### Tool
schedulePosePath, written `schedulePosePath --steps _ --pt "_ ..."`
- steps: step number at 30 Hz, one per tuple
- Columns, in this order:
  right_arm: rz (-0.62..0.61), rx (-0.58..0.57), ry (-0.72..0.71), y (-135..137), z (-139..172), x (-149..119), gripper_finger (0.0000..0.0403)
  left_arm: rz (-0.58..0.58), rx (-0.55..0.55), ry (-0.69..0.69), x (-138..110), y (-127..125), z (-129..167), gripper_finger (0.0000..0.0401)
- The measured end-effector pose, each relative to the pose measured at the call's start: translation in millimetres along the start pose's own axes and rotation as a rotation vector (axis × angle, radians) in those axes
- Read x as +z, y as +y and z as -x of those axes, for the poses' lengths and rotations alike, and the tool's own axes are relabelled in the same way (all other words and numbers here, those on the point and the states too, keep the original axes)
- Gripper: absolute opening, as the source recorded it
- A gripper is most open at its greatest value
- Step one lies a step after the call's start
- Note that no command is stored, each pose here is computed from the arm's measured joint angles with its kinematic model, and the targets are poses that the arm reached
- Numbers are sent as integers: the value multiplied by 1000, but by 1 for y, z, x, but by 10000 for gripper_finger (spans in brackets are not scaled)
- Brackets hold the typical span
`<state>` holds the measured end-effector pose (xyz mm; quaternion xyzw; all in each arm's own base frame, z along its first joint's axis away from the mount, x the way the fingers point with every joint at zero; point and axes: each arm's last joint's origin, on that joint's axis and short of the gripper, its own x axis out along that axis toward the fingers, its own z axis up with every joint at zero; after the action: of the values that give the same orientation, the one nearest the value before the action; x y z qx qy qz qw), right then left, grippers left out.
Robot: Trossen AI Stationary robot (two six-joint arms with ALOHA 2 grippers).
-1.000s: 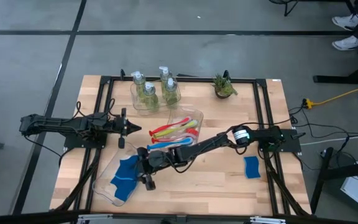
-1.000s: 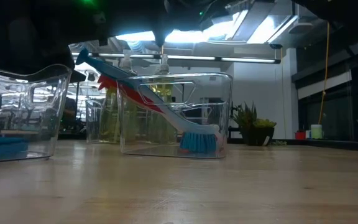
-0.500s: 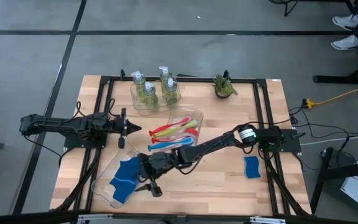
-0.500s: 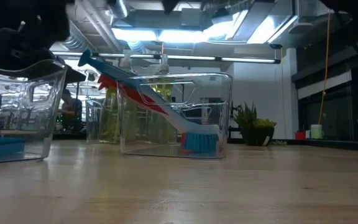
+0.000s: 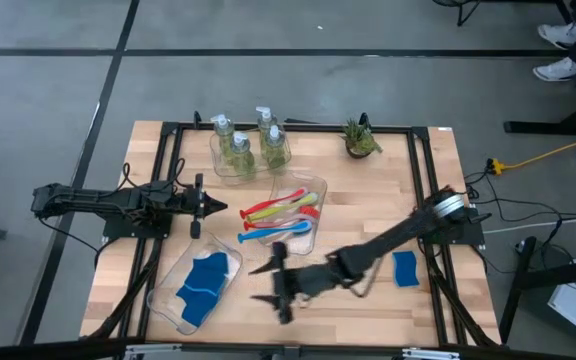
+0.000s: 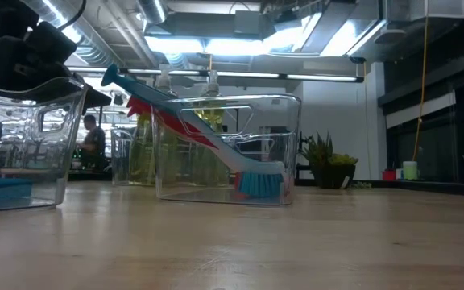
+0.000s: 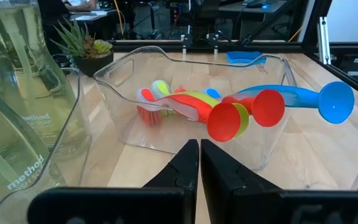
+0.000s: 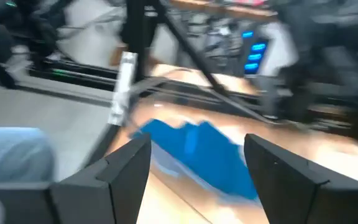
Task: Pick & Place Kitchen Sink Supplies
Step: Put the blue sponge into the bottom transparent bin
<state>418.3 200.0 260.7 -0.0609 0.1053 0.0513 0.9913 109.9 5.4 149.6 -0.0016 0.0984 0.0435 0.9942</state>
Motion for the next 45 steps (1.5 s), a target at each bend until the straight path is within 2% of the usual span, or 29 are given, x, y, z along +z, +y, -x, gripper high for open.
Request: schedulePosePath --steps 5,9,13,16,19,24,26,29,34,37,41,45 --pt "-4 -149 12 2 61 -11 255 0 0 -1 0 0 0 8" --pt "-80 -129 68 0 103 -28 255 0 0 0 0 0 0 9" --pt "-275 -106 169 -5 137 -46 255 0 0 -1 0 0 0 13" --pt "-447 -159 307 -6 155 -68 255 0 0 0 0 0 0 12" --pt "-597 -301 492 -8 171 -92 255 0 0 -1 0 0 0 9" --pt "-846 -619 796 -16 196 -123 255 0 0 0 0 0 0 9" --pt "-908 -731 878 -16 202 -131 255 0 0 -1 0 0 0 11" --pt "-926 -834 1018 -16 211 -139 255 0 0 0 0 0 0 13" --pt "-952 -866 1246 -14 219 -143 255 0 0 -1 0 0 0 10" --pt "-967 -865 1313 -14 221 -144 255 0 0 -1 0 0 0 8" --pt "-986 -905 1329 -14 224 -146 254 0 0 -1 0 0 0 10" --pt "-1041 -947 1438 -13 231 -157 240 0 0 0 0 0 0 13"
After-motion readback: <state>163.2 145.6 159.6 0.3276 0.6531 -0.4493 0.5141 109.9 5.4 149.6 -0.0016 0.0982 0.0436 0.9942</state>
